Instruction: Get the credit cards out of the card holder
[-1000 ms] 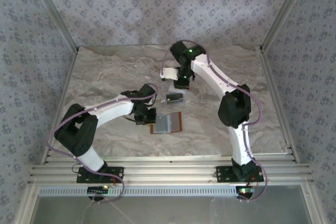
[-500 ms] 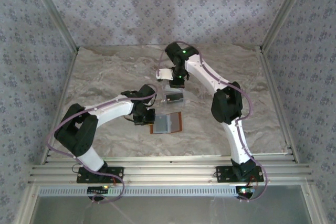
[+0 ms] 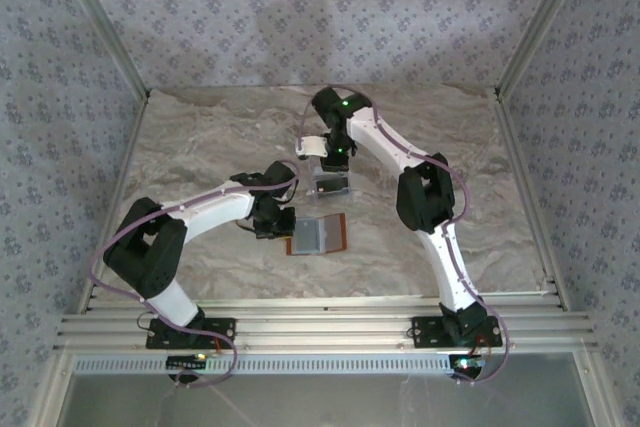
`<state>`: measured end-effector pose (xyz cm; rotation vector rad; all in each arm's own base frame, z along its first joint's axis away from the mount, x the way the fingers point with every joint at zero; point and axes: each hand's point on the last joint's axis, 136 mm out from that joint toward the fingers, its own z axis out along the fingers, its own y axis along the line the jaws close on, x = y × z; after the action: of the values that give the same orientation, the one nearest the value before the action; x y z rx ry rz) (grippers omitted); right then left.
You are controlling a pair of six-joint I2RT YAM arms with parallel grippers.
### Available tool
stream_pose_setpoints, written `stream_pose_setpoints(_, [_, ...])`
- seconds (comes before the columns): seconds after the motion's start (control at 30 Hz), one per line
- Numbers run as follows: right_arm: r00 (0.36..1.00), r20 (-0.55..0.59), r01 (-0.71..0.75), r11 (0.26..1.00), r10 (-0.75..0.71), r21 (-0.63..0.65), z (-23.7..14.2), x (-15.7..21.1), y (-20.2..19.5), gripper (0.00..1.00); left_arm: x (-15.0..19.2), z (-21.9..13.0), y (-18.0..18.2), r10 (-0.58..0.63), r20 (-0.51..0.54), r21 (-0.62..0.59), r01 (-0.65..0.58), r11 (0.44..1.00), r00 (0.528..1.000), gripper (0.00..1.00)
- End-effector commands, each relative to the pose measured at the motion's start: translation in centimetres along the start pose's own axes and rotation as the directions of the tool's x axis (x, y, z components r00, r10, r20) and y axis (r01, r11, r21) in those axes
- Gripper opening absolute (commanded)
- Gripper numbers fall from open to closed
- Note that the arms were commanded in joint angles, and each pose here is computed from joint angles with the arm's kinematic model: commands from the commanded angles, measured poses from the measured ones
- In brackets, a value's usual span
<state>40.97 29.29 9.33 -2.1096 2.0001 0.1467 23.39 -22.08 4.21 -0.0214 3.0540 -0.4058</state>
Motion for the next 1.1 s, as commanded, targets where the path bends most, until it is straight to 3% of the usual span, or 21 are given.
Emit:
stream_pose_setpoints(0.0, [0.985, -0.058, 0.160, 0.987, -0.161, -0.026, 0.2, 1.5, 0.1, 0.00, 0.4, -0.4, 0.5, -0.012, -0.011, -0.020, 0.012, 1.000, 1.000, 0.11])
stream_pose_setpoints(0.63, [0.984, -0.146, -0.104, 0.994, 0.100, -0.020, 0.9, 4.3, -0.6, 0.00, 0.3, -0.3, 0.2, -0.002, -0.018, -0.008, 0.001, 1.000, 1.000, 0.11])
stream_pose_setpoints(0.87, [0.981, -0.160, -0.121, 0.990, 0.108, -0.075, 0.7, 4.6, 0.9, 0.00, 0.5, -0.2, 0.2, -0.002, -0.020, -0.004, 0.002, 1.000, 1.000, 0.11])
stream_pose_setpoints(1.07, [0.990, -0.140, -0.037, 0.992, 0.020, -0.124, 1.1, 4.0, 2.2, 0.00, 0.6, -0.1, 0.2, 0.000, -0.017, -0.003, 0.000, 1.000, 1.000, 0.12])
